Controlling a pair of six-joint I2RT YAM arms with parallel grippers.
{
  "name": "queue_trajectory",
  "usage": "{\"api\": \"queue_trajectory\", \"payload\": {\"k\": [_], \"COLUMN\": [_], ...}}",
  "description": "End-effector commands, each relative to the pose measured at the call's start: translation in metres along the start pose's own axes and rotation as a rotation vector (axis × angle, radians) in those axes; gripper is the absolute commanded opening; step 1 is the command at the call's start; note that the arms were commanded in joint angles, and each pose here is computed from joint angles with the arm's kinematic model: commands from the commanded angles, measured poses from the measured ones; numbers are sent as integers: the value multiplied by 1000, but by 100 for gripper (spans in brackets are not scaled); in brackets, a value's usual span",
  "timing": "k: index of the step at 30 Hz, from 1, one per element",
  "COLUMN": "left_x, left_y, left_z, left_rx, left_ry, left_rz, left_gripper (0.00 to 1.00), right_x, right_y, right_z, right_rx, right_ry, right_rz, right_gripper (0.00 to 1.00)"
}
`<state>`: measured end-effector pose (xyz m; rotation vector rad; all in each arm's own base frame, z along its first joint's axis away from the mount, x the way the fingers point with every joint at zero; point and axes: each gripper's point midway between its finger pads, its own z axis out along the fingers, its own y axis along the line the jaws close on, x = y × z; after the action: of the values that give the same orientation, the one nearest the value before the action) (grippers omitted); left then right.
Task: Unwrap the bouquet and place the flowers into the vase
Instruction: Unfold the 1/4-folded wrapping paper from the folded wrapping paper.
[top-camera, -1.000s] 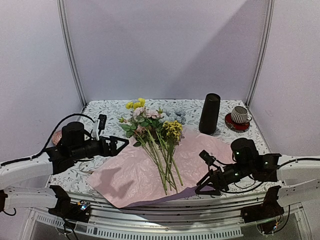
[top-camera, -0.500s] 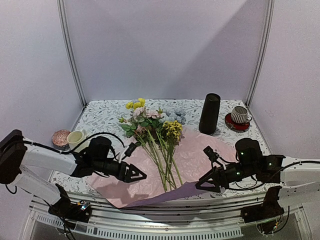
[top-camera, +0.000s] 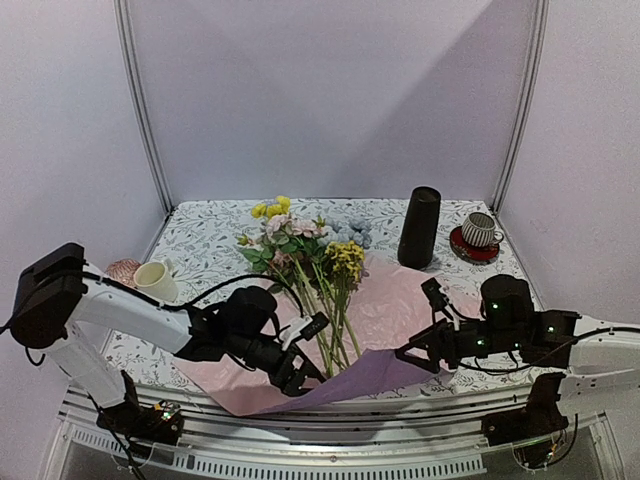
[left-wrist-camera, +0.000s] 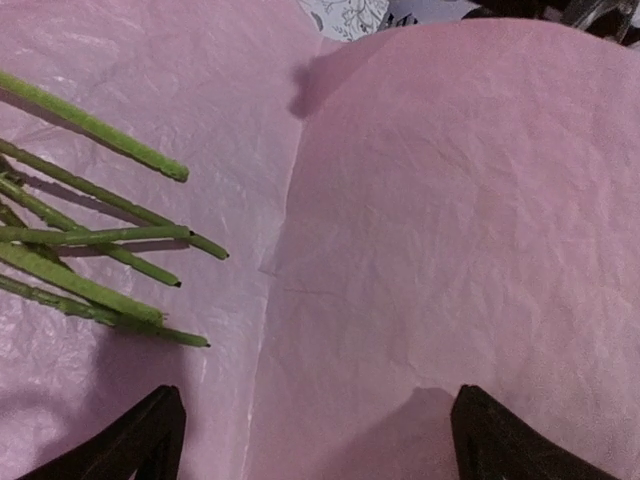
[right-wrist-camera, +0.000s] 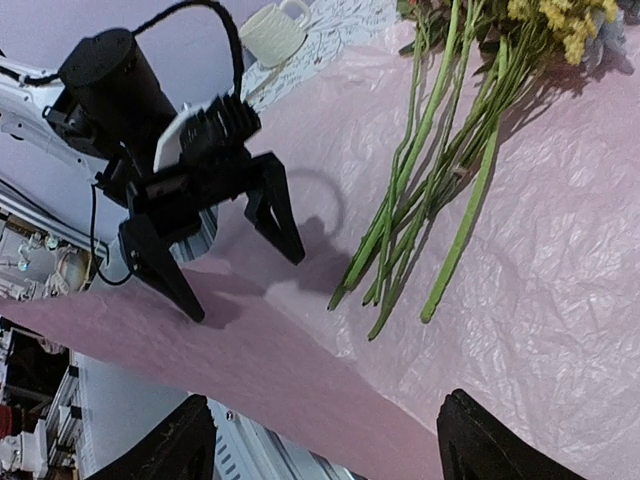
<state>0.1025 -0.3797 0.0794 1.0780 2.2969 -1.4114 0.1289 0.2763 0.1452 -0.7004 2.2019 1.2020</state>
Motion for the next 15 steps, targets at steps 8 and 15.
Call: {"api": "queue_trajectory", "payload": {"k": [8,15], "left_x": [11,11], "left_y": [-5,9], "left_z": [26,31], "left_rx": [-12,-176], "left_ry": [102,153], "left_rz": [65,101], "left_gripper": [94,95], "right_x": [-56,-44], "right_y": [-18,-31], "right_z": [-53,-41], "right_rx": [216,250], "right_ry": [-334,-281], "right_rz": [-12,-6], "right_gripper": [80,80]}}
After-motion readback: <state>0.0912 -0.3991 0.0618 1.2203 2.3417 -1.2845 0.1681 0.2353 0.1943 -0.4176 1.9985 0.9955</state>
